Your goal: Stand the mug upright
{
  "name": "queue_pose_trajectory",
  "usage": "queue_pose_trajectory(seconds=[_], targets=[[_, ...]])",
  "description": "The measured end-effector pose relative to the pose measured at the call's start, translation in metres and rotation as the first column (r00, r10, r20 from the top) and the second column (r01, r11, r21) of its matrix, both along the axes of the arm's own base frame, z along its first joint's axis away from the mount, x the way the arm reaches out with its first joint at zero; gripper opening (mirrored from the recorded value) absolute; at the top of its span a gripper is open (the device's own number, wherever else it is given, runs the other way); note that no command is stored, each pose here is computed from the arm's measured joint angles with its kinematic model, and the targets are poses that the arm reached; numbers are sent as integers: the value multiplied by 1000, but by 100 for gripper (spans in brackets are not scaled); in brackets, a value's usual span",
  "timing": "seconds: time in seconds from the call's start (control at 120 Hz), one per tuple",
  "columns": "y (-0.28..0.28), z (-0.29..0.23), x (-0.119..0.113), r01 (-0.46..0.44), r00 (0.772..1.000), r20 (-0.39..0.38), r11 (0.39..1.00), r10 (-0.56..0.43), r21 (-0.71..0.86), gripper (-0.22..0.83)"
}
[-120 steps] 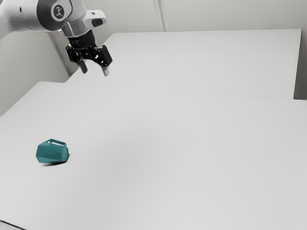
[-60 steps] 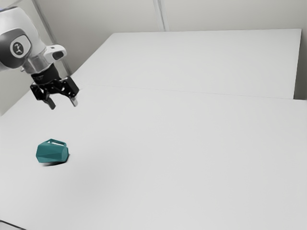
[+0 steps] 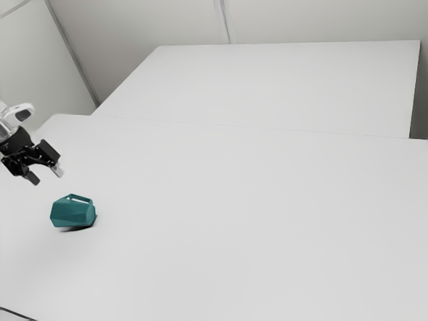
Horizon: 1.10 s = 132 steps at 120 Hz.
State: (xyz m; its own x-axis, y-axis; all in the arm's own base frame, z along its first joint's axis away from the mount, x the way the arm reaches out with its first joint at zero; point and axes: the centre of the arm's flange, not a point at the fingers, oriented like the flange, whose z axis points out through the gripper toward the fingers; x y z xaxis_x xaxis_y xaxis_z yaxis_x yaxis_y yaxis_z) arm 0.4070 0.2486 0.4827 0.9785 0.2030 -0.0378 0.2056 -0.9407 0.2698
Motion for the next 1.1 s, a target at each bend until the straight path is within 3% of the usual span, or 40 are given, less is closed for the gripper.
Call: queue_pose_trajectory(seconds=[0.3,0.692,0.883,1.1], targets=[[77,-59,-23,98,994,64,992,-93,-74,62],[165,-129,-24,160,974,202,946,-104,-283,62],[185,-152,-7,256,947,277,899,-160,-355,62],[180,-164,8,300,902,416,865,-119,-402,61]])
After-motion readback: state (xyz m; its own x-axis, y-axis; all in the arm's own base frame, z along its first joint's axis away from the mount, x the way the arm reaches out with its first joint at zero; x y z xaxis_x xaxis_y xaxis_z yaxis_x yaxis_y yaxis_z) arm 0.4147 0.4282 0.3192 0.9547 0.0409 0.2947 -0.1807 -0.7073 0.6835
